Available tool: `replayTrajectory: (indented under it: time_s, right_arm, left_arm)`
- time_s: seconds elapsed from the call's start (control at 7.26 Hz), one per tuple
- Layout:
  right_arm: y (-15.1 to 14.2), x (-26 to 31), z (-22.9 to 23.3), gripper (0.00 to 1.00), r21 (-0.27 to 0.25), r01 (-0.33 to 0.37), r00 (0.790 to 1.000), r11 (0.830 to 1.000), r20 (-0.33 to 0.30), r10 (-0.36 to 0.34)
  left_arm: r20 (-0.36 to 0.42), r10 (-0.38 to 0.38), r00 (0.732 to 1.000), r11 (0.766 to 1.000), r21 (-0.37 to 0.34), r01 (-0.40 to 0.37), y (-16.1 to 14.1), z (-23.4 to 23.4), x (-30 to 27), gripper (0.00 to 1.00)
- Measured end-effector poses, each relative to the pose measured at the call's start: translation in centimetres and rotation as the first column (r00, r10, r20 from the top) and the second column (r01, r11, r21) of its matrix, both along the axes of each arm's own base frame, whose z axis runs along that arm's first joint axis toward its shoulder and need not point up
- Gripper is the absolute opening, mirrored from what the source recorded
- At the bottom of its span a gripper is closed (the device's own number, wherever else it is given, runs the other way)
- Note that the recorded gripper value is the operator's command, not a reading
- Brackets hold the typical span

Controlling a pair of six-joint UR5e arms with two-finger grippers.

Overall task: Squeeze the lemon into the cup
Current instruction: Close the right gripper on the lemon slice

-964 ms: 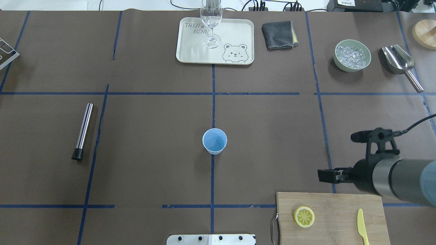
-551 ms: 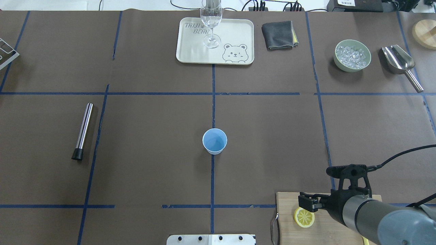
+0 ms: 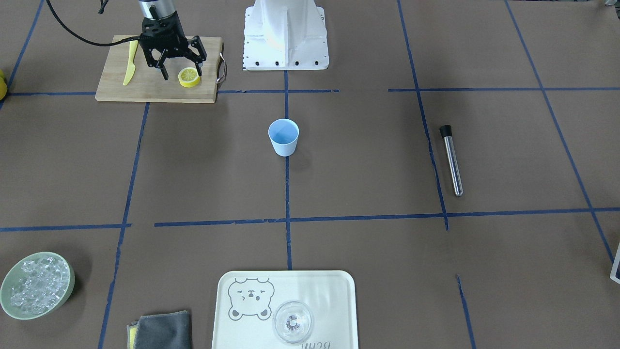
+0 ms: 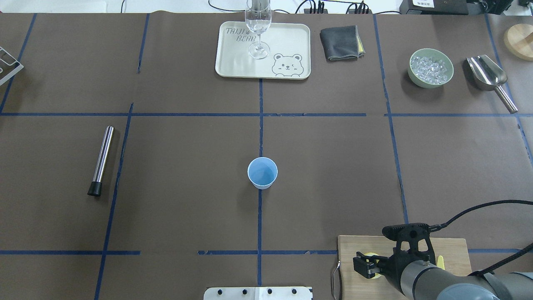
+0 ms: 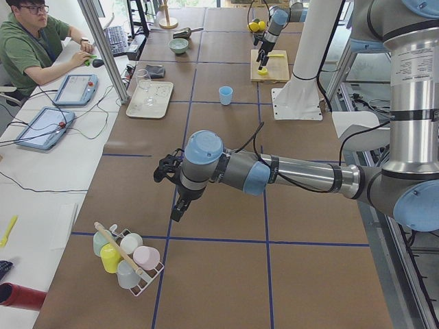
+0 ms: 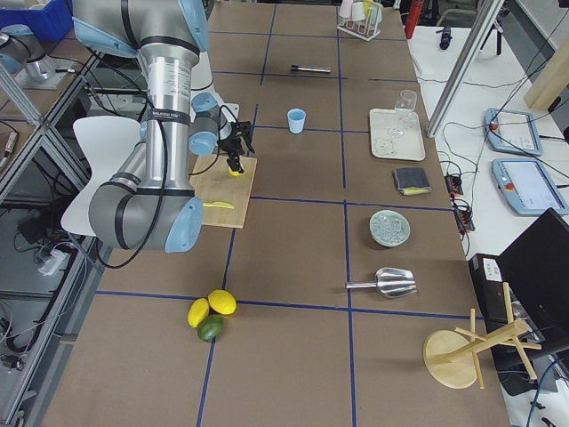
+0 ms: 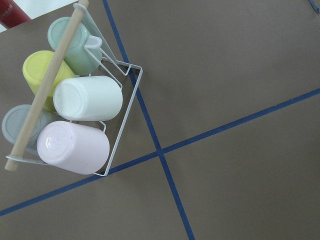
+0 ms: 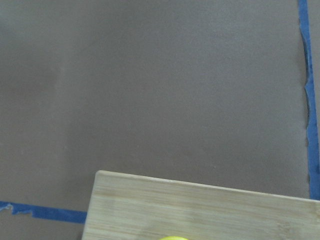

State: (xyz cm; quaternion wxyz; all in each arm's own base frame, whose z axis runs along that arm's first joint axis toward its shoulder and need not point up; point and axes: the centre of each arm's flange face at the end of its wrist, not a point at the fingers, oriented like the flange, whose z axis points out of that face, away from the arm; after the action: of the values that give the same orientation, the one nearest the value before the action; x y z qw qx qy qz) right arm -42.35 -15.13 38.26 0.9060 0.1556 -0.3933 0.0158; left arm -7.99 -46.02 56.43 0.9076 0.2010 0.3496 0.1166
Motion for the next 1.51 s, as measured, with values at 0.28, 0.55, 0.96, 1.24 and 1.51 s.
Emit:
replayTrajectory:
  time_s: [0.28, 0.55, 0.96, 1.24, 1.51]
  right_arm:
    - [0.5, -0.5, 0.3, 0.96, 0.004, 0.009, 1.000, 1.000, -0.020, -0.009]
    - [0.9, -1.1, 0.7, 0.95, 0.006, 0.017, 0.999, 1.000, -0.029, -0.017]
    - [0.9, -3.3, 0.8, 0.93, 0.005, 0.014, 1.000, 1.000, -0.028, -0.014]
    - [0.6, -3.1, 1.1, 0.91, 0.004, 0.011, 0.999, 1.000, -0.035, -0.011]
    - [0.6, -3.0, 1.2, 0.89, 0.003, 0.014, 0.999, 1.000, -0.038, -0.013]
  left_arm:
    - [0.000, 0.000, 1.000, 1.000, 0.002, 0.000, 0.0, -0.1, 0.0, 1.00]
    - [0.000, 0.000, 1.000, 1.000, 0.004, 0.000, -0.1, -0.2, 0.0, 1.00]
    - [0.000, -0.001, 1.000, 1.000, 0.002, 0.001, 0.0, -0.1, 0.0, 1.00]
    - [0.000, -0.001, 1.000, 1.000, 0.000, 0.001, 0.0, -0.1, 0.0, 1.00]
    - [0.000, -0.001, 1.000, 1.000, 0.001, 0.001, 0.0, -0.1, 0.0, 1.00]
